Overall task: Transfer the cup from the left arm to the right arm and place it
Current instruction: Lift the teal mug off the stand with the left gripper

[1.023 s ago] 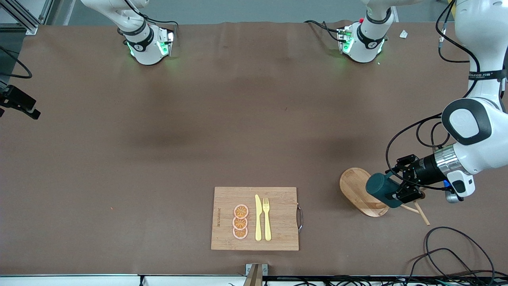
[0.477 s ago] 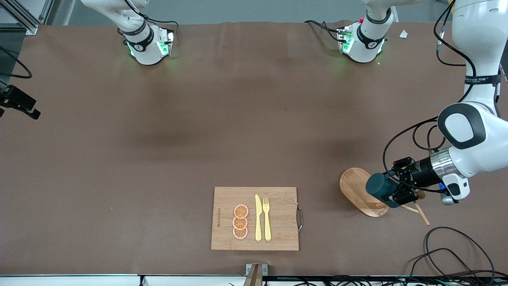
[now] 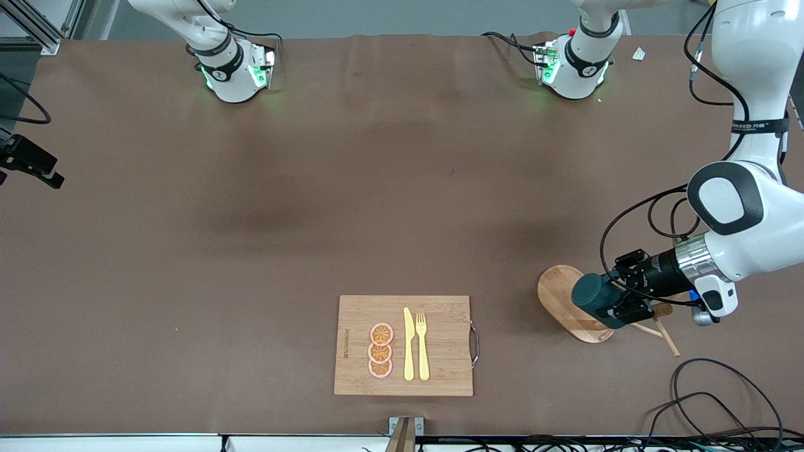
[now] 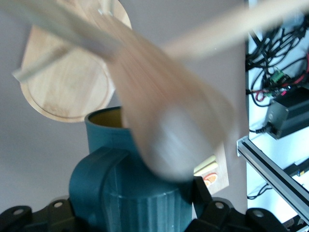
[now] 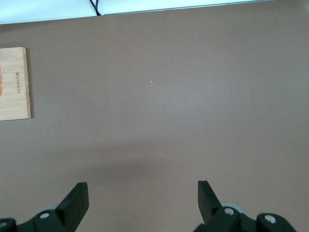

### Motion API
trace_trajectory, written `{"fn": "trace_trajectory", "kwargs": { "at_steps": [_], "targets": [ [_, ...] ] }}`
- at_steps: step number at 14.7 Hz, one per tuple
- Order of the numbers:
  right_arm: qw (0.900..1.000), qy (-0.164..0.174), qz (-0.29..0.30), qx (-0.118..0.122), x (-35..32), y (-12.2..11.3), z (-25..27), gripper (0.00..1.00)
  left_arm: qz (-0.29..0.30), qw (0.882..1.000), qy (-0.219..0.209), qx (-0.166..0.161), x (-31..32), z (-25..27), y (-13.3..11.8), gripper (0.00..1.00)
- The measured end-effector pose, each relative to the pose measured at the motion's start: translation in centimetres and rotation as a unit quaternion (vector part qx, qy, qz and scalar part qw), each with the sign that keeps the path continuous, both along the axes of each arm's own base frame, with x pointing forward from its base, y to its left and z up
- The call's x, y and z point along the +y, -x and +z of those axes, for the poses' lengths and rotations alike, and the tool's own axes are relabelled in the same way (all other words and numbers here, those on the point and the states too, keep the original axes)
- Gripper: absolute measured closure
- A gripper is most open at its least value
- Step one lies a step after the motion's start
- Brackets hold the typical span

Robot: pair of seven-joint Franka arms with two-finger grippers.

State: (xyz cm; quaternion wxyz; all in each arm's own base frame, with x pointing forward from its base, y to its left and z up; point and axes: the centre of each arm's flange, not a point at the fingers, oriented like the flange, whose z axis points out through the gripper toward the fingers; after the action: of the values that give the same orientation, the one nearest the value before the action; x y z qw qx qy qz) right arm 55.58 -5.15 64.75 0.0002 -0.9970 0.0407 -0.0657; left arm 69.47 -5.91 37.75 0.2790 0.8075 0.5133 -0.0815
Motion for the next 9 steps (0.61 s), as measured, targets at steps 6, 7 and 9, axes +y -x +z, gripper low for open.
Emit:
{"fn": "trace_trajectory", "kwargs": {
  "at_steps": [6, 7, 9],
  "targets": [
    [1.000, 0.000, 0.000, 0.000, 0.0, 0.0, 0.0, 0.00, -0.028, 0.997, -0.065, 0.007, -9.7, 3.4, 1.4, 0.15],
    [1.000, 0.000, 0.000, 0.000, 0.0, 0.0, 0.0, 0.00, -0.034, 0.996, -0.080, 0.008, -12.4, 4.0, 2.0, 0.15],
    [1.000, 0.000, 0.000, 0.000, 0.0, 0.0, 0.0, 0.00, -0.039, 0.993, -0.111, 0.007, -17.4, 4.9, 3.4, 0.15]
  ]
}}
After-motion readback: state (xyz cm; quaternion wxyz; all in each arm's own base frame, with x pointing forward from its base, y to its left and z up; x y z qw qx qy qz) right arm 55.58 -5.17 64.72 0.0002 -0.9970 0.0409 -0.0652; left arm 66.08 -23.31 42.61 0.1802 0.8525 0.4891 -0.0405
